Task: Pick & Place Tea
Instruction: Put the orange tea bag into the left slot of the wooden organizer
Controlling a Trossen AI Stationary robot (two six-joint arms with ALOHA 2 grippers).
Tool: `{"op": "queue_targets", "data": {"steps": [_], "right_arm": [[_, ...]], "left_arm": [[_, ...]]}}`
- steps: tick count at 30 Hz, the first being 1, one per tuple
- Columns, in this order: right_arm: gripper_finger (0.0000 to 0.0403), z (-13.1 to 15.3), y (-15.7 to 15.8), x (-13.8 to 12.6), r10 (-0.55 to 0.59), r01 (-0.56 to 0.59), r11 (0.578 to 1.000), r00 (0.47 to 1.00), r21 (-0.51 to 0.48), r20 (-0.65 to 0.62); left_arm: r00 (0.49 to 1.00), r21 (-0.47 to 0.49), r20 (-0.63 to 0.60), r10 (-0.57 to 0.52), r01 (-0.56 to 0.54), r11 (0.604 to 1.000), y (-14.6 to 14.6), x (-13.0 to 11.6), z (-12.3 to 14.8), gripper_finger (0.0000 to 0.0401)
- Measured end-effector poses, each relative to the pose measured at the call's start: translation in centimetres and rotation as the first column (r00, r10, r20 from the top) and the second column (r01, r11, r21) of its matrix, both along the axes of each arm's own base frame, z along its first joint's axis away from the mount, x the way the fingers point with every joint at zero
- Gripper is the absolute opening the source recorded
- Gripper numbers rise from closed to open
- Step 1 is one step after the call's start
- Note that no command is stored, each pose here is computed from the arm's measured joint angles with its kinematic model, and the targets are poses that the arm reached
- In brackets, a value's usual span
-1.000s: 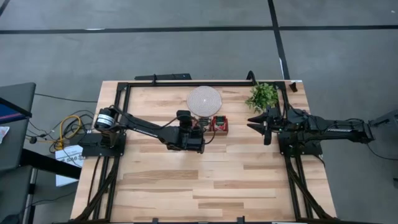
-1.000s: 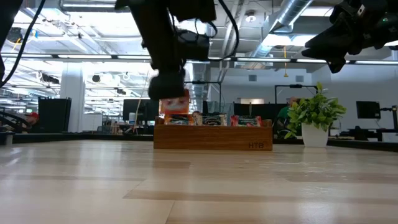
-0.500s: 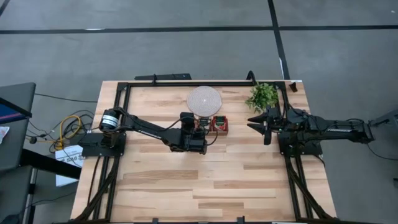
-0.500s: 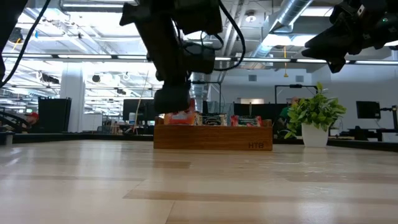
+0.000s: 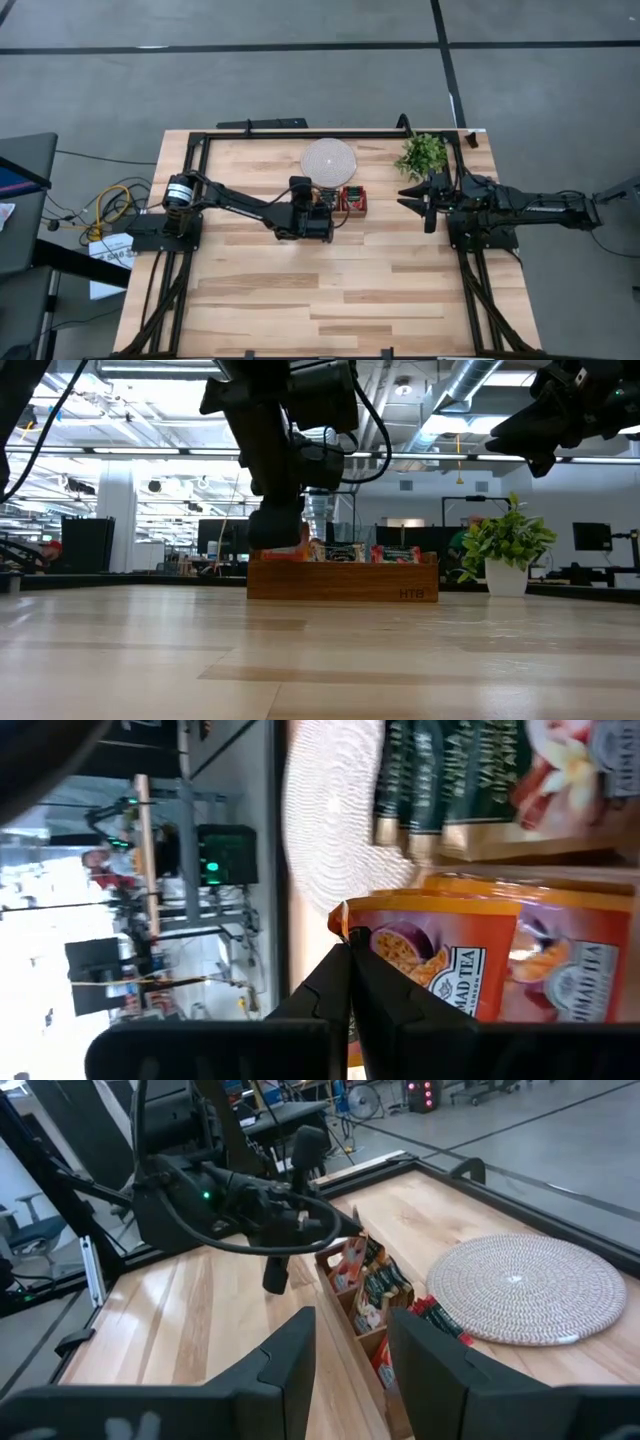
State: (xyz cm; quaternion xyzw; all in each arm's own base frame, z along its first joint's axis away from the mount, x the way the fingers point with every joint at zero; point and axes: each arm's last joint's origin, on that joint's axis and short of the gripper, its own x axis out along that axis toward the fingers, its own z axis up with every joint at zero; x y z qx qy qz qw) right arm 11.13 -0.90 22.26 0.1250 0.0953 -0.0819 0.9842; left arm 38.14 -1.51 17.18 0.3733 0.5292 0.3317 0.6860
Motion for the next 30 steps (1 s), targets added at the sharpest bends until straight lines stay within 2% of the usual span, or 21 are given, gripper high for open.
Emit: {"op": "queue_targets", "data": {"steps": [10, 17, 21, 30], "right_arm": [[0.0118, 0.00, 0.00, 0.01, 0.000, 0.000, 1.000, 1.000, 0.000, 0.000], [0.0118, 0.01, 0.00, 0.01, 0.000, 0.000, 1.000, 1.000, 0.000, 0.001], [0.0118, 0.01, 0.00, 0.01, 0.000, 0.000, 1.000, 1.000, 0.000, 0.001], [0.0118, 0.01, 0.00, 0.01, 0.000, 0.000, 1.000, 1.000, 0.000, 0.001]], "left_arm": [[0.999, -0.065, 0.050, 0.022, -0.019, 0.998, -0.09, 0.01, -0.13, 0.0000], [0.997, -0.077, 0.068, 0.034, -0.028, 0.997, -0.10, 0.01, -0.13, 0.0000], [0.996, -0.127, 0.079, 0.036, -0.026, 0.992, -0.18, 0.03, -0.22, 0.0000], [0.997, -0.127, 0.068, 0.034, -0.026, 0.992, -0.18, -0.05, -0.23, 0.0000]]}}
